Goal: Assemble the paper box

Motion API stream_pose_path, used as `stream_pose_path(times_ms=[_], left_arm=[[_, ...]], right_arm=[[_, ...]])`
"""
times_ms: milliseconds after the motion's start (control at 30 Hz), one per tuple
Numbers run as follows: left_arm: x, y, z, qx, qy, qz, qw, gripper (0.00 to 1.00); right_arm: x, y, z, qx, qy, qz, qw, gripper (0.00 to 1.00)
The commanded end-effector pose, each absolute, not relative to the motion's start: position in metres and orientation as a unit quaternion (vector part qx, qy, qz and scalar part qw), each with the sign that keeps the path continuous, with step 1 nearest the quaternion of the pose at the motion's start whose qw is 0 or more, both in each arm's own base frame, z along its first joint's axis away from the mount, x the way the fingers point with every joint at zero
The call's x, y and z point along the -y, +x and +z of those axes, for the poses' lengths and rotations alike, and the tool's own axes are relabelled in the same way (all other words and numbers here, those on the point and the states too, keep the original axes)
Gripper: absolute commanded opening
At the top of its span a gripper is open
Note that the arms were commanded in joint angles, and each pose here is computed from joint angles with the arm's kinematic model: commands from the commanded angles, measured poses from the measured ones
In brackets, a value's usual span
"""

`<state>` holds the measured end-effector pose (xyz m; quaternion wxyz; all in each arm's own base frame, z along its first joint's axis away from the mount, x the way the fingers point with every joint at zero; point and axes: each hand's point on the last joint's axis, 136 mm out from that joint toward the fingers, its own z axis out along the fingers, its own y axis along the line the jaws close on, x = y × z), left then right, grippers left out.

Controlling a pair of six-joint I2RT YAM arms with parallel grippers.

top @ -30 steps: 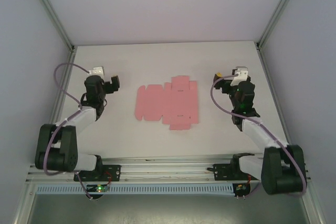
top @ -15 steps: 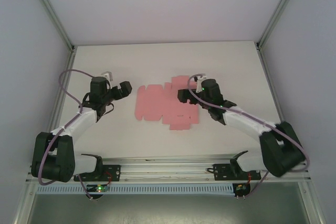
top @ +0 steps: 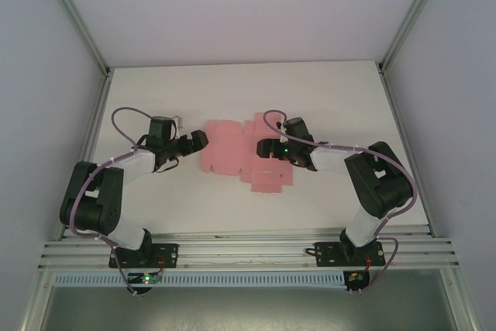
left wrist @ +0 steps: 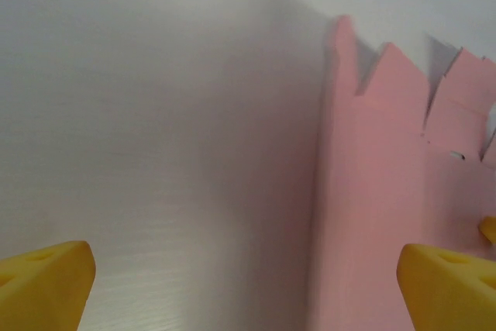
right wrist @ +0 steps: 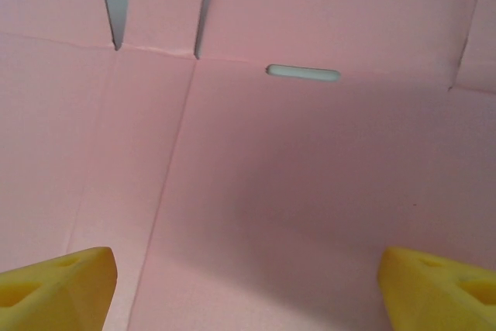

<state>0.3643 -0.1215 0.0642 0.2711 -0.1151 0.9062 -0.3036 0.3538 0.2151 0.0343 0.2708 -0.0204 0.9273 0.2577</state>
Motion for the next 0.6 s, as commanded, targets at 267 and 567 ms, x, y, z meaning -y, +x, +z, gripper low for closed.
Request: stream_pose_path(times_ms=[267, 567], left_arm=[[0.184, 0.378, 0.079, -0.883, -0.036, -0.392, 0.257, 1.0], [0.2, 0.383, 0.083, -0.87, -0.036, -0.429, 0.242, 0.76]], right_arm=[[-0.197, 0.335, -0.003, -0.944, 0.008, 0.247, 0.22, 0.86], [-0.195, 0.33, -0.001, -0.94, 0.005, 0.256, 0.224, 0.86]])
